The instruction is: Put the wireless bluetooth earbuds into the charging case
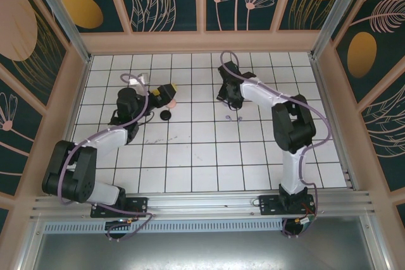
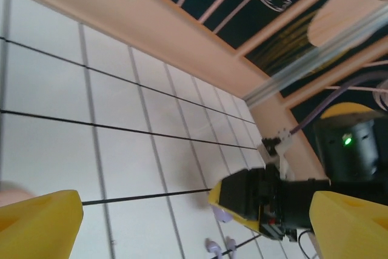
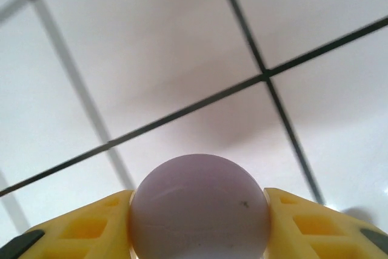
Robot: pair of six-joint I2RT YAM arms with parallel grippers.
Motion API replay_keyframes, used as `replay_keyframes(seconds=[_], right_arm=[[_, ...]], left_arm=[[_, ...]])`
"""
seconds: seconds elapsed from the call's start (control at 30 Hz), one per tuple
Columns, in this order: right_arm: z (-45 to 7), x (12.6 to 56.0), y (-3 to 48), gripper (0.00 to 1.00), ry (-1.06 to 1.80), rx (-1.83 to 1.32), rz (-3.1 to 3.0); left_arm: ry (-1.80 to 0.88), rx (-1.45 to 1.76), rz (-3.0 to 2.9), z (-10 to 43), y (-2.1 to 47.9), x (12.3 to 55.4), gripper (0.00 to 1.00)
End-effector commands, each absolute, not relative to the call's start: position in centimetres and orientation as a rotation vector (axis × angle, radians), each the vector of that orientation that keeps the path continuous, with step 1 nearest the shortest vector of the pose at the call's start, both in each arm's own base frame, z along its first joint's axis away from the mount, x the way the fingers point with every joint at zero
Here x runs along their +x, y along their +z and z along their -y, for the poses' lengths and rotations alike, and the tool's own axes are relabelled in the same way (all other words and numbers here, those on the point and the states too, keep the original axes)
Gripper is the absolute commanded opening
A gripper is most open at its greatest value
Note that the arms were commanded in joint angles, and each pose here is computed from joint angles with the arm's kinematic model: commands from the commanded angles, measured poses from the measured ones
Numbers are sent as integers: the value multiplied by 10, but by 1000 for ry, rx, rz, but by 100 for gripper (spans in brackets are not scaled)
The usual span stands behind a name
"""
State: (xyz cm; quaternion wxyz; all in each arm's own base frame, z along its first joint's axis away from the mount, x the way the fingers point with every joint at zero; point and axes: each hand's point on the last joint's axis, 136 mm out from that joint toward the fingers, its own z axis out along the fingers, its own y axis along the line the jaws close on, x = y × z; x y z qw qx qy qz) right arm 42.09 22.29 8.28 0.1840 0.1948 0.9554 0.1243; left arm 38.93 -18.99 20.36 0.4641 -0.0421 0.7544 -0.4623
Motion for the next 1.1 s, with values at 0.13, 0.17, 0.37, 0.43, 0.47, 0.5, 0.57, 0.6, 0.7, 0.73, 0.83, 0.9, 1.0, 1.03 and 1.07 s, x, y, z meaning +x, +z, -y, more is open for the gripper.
replay_keyframes(seconds=[0.13, 0.17, 0.37, 0.43, 0.47, 0.5, 0.57, 0.6, 0.7, 0.73, 0.83, 0.9, 1.0, 1.03, 1.07], right_arm=[[-268, 427, 170, 32, 705, 553, -2524], [-270, 428, 174, 32, 731, 568, -2515], [-306, 415, 195, 33, 899, 620, -2481], [-314, 412, 201, 33, 946, 643, -2464], [-317, 412, 202, 33, 959, 654, -2460], [-320, 412, 205, 33, 974, 661, -2451], [-323, 411, 209, 33, 987, 672, -2443], [-324, 412, 210, 33, 992, 674, -2443], [-329, 411, 212, 33, 1001, 670, -2445], [-329, 412, 212, 33, 1000, 670, -2447], [-331, 410, 212, 33, 999, 668, -2447], [-332, 410, 213, 33, 1004, 666, -2445], [-335, 409, 214, 33, 1008, 659, -2448], [-335, 409, 213, 33, 1008, 659, -2449], [-335, 409, 214, 33, 1010, 658, -2448]], left_arm=[[-1264, 68, -1705, 245, 220, 381, 93], [-1281, 71, -1692, 249, 218, 380, 93], [-1349, 85, -1588, 265, 212, 374, 90], [-1365, 88, -1553, 267, 213, 373, 88], [-1372, 87, -1543, 268, 212, 373, 88], [-1382, 86, -1533, 269, 211, 373, 85], [-1401, 86, -1520, 271, 208, 372, 81], [-1410, 83, -1518, 271, 205, 372, 79], [-1431, 80, -1515, 274, 199, 373, 72], [-1435, 80, -1515, 275, 197, 373, 71], [-1439, 79, -1514, 277, 193, 376, 66], [-1442, 79, -1513, 279, 193, 378, 64], [-1449, 82, -1513, 281, 191, 381, 62], [-1451, 81, -1512, 282, 190, 382, 61], [-1454, 79, -1510, 282, 191, 383, 61]])
